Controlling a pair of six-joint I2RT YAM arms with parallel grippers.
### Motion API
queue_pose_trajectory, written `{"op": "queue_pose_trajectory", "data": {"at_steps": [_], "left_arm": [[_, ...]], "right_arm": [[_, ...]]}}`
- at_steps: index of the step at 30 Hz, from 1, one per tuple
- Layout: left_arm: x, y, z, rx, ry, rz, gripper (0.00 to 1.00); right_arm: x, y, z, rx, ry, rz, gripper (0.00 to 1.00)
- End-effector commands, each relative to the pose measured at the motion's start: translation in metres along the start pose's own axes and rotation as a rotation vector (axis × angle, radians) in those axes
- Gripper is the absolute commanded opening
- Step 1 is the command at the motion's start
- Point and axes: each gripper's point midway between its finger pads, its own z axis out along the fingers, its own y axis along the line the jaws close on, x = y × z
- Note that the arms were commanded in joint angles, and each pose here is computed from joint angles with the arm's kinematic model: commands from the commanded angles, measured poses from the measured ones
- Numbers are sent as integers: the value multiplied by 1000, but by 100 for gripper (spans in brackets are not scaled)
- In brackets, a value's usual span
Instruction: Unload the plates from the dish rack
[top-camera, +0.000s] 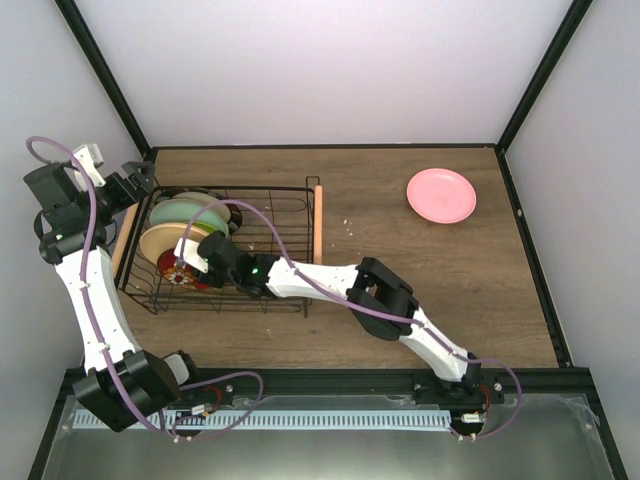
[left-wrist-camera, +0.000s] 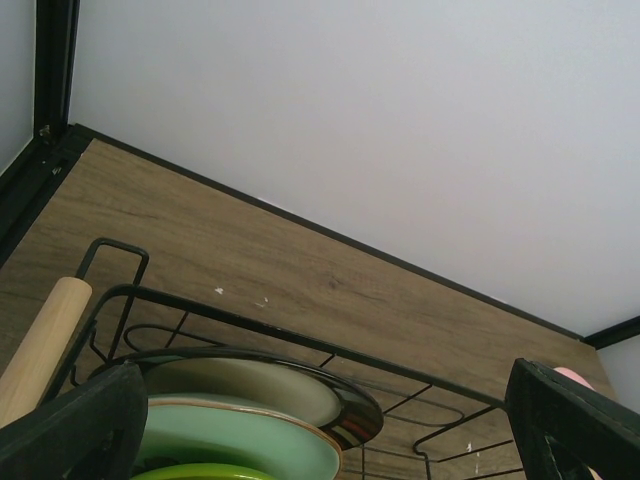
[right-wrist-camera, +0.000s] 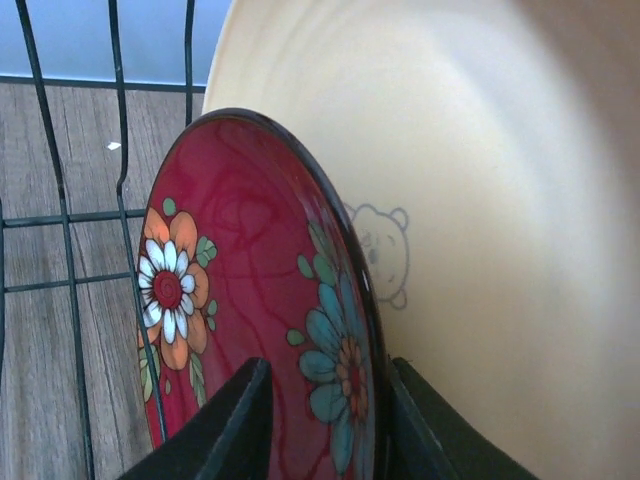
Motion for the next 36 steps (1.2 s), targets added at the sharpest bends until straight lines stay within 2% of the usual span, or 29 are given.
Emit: {"op": "queue_pose_trajectory", "data": {"at_steps": [1, 4, 10, 21, 36], "left_arm": [[-3, -6, -2, 23, -15, 21, 100], [-2, -7, -3, 22, -18, 21, 100], [-1, -8, -4, 24, -18, 21, 100], [0, -8, -4, 30, -16, 10, 100], [0, -7, -2, 36, -25, -8, 100]], "right_arm": [[6, 15, 4, -46, 27, -4, 23], [7, 15, 3, -49, 30, -7, 12], [8, 16, 3, -50, 34, -14, 1], [17, 14, 1, -32, 59, -14, 1], [-25, -25, -36, 96, -21, -71, 1]]}}
